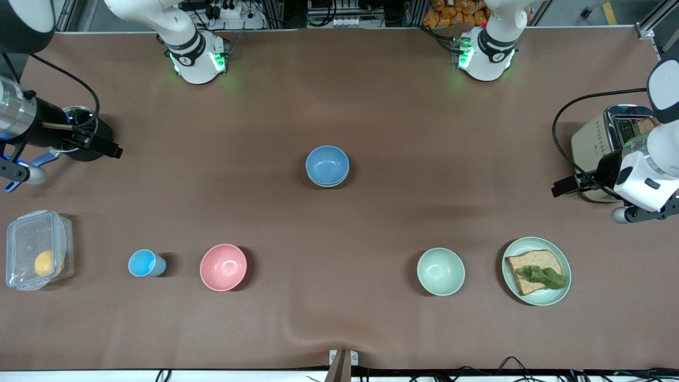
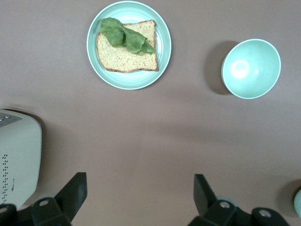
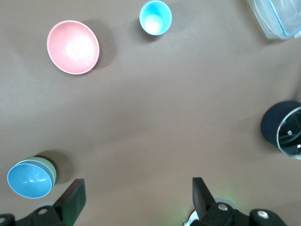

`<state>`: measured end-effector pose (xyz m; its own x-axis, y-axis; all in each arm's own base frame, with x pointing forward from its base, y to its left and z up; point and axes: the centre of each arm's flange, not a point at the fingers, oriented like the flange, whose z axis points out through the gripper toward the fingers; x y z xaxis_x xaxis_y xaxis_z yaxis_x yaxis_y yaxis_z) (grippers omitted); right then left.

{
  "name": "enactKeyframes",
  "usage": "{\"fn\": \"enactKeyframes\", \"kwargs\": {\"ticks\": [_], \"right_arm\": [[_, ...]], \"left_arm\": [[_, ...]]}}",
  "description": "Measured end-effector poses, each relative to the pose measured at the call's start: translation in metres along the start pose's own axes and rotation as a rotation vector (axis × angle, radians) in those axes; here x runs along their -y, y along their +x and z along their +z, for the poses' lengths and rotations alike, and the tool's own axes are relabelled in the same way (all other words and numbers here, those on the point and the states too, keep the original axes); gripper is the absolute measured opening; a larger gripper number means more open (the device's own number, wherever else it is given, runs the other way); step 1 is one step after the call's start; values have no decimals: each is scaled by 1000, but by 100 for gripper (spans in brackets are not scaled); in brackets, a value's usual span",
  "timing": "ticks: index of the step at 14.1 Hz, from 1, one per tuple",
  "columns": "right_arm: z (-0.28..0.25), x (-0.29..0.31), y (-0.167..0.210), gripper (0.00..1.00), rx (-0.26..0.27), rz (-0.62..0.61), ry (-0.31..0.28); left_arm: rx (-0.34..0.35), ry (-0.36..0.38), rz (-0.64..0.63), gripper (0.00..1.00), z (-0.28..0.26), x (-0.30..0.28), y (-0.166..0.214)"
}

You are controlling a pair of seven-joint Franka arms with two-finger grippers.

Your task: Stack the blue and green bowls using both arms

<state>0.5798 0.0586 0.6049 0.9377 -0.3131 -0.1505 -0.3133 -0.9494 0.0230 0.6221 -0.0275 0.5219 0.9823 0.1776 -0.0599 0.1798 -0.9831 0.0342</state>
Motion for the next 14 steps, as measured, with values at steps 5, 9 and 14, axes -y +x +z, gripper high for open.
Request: {"fn": "enactKeyframes", "kwargs": {"ticks": [5,9,14], "right_arm": [[6,27,-7,100,-16,-44,-32],[5,6,3,100,-11,-95,-25],[-3,-29,17,100,-36,-245,-21]], "left_arm": [[-40,41,53,100,-30,-35,-37],[-48,59,102,100,-54,-33,-69],[-81,64,201,100,-88,-23,-90]]}}
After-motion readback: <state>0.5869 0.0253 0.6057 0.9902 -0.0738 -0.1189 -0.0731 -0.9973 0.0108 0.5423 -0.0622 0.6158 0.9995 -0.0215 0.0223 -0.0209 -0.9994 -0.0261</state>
